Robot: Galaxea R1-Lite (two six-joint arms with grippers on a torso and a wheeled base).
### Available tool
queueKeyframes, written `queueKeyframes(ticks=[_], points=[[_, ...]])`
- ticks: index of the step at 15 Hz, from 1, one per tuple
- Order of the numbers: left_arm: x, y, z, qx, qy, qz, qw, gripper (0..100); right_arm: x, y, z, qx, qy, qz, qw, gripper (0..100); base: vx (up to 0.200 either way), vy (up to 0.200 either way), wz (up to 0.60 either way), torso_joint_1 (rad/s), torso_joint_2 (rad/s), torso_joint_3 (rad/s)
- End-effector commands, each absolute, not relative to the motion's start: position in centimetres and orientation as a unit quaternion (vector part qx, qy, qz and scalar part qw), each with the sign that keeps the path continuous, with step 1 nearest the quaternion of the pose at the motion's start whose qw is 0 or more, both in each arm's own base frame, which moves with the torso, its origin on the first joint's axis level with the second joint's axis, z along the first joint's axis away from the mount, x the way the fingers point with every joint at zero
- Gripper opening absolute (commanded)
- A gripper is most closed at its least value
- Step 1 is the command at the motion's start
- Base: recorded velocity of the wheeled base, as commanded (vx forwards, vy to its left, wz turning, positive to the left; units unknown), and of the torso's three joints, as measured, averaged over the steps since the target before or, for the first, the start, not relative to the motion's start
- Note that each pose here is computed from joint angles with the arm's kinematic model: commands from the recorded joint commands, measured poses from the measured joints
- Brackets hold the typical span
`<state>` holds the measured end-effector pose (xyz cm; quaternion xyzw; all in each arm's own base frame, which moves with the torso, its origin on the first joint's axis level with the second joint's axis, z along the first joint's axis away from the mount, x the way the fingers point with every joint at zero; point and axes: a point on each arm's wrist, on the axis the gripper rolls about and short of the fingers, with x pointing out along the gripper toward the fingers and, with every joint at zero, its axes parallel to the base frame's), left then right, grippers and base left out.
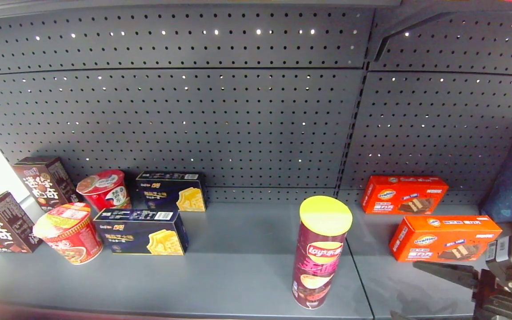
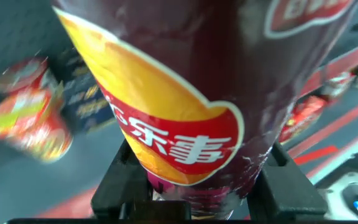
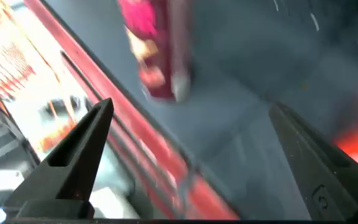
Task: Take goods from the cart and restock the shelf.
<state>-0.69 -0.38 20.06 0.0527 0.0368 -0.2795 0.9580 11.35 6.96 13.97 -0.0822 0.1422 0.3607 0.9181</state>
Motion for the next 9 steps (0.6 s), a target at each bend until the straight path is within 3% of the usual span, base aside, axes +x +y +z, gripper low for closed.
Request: queueKeyframes(ticks=[1, 2, 7, 9], points=[[2.8, -1.6, 21.4, 0.052, 0.082, -0.303, 0.948, 0, 8.4, 5.4, 18.6, -0.080, 0.062, 0.315, 0.944, 100, 0.000, 0.000, 0.00, 0.000, 0.00, 0.000], [4.2, -2.0, 21.2, 0.053, 0.110, -0.308, 0.944, 0, 7.4, 5.0, 18.4, -0.082, 0.059, 0.309, 0.946, 100, 0.000, 0.000, 0.00, 0.000, 0.00, 0.000], [9.0, -4.4, 21.4, 0.054, 0.144, -0.344, 0.926, 0, 5.7, 3.7, 17.2, -0.042, 0.054, 0.290, 0.954, 100, 0.000, 0.000, 0.00, 0.000, 0.00, 0.000], [12.2, -5.7, 21.0, 0.083, 0.145, -0.345, 0.924, 0, 4.8, 2.6, 16.1, -0.039, 0.048, 0.247, 0.967, 100, 0.000, 0.000, 0.00, 0.000, 0.00, 0.000]])
